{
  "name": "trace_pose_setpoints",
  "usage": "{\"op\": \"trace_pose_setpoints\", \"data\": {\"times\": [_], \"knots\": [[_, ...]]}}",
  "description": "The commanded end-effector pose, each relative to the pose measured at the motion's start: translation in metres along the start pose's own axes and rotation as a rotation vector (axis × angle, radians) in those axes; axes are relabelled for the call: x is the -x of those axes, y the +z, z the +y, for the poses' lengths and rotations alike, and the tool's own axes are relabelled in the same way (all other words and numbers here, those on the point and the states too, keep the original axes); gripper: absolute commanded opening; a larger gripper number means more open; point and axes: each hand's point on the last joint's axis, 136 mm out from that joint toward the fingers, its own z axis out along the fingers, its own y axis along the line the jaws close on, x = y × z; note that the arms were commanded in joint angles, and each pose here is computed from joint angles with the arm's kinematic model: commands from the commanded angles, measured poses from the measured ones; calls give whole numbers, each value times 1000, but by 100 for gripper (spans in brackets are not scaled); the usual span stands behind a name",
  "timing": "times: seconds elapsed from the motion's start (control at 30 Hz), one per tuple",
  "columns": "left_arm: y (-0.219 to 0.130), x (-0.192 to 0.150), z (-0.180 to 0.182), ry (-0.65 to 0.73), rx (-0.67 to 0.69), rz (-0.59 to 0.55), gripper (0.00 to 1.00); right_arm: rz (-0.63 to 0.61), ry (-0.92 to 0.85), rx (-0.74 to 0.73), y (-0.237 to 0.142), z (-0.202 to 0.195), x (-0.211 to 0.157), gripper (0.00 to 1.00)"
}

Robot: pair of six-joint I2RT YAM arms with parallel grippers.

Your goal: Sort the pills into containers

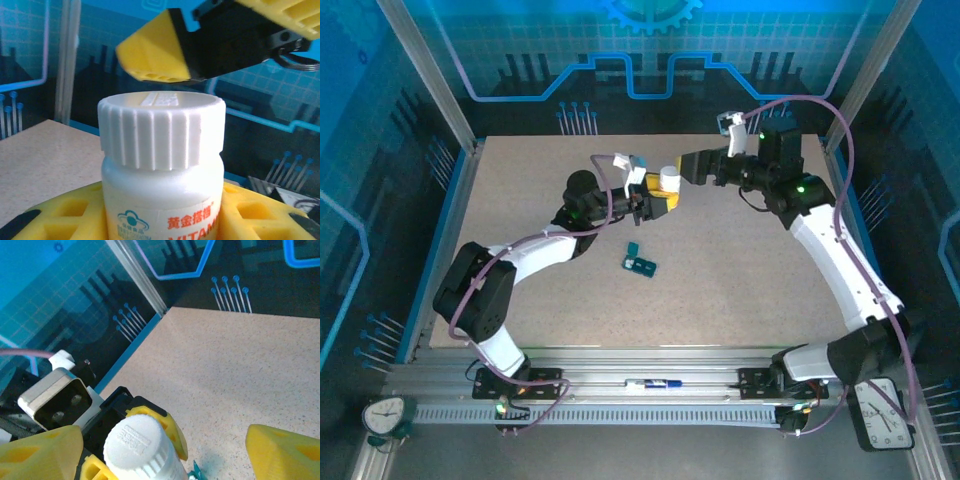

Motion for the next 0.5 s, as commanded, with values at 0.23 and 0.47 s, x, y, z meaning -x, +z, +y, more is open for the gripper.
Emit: {"op": "trace_pose_setpoints", "data": {"times": [0.23,0.47], "knots": [[4,14,-15,-17,-125,13,0,119,-69,75,26,20,-15,85],[5,12,-15,-24,-132,23,0,145,-57,91,37,21,-22,75]]}}
